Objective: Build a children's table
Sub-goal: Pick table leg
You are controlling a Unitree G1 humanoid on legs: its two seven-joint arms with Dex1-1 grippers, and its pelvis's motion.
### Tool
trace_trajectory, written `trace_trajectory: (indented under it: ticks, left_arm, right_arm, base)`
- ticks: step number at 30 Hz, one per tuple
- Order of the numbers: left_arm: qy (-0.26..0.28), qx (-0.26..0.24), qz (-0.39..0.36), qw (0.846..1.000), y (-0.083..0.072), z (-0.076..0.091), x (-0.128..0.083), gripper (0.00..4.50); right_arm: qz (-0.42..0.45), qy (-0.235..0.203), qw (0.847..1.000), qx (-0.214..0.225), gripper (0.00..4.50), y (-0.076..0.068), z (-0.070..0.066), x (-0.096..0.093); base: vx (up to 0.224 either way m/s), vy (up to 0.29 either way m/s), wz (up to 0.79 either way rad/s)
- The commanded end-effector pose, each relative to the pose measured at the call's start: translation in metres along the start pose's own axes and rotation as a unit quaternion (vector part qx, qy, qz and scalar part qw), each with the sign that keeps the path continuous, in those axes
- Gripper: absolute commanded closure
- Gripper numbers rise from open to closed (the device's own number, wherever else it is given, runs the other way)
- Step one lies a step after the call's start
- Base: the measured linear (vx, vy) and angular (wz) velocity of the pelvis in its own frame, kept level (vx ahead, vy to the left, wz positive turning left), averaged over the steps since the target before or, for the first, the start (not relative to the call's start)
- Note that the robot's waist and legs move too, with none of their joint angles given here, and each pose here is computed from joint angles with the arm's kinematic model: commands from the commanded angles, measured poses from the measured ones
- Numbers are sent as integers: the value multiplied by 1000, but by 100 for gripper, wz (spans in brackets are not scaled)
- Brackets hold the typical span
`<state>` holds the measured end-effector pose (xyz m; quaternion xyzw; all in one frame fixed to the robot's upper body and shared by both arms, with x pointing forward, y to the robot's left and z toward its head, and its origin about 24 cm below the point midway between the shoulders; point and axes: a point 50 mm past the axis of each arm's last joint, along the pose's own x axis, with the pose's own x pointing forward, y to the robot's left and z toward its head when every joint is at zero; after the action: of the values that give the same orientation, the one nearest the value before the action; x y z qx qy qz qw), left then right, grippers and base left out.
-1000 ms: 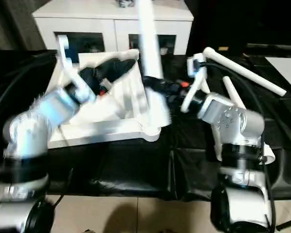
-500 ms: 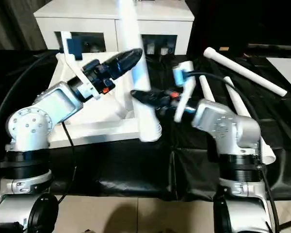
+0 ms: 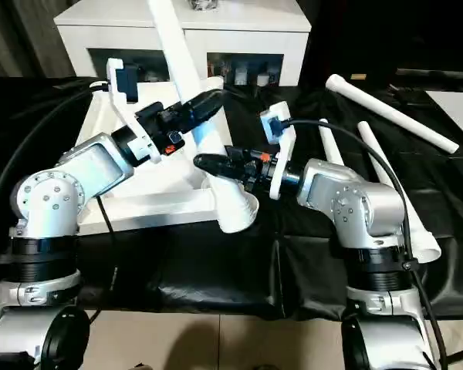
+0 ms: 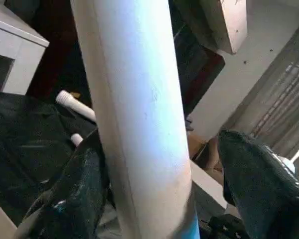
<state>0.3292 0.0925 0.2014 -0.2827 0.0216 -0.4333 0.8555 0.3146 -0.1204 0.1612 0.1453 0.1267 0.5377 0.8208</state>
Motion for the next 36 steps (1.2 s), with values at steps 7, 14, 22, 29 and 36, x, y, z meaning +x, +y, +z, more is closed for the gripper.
trace_trajectory:
  ticks: [7,14,22,29,36]
  left_arm:
    - [6,-2,-25,1000,-7,4,4,179]
    - [18,0,-36,999,-8,-1,4,253]
    - [30,13,-43,999,-7,-3,-3,269]
    - [21,35,-34,999,-2,5,-10,269]
    - [35,68,-64,995,-6,6,-14,270]
  right_arm:
    - [1,0,1000,-22,269,3,4,-1]
    - [3,4,1000,-24,269,3,2,1]
    - [7,10,1000,-27,269,4,2,1]
    - [-3,11,999,-48,270,2,6,4]
    - [1,30,998,-51,174,1,6,8]
  base:
    - [0,0,0]
    - [0,0,0]
    - [0,0,0]
    - [0,0,0]
    - [0,0,0]
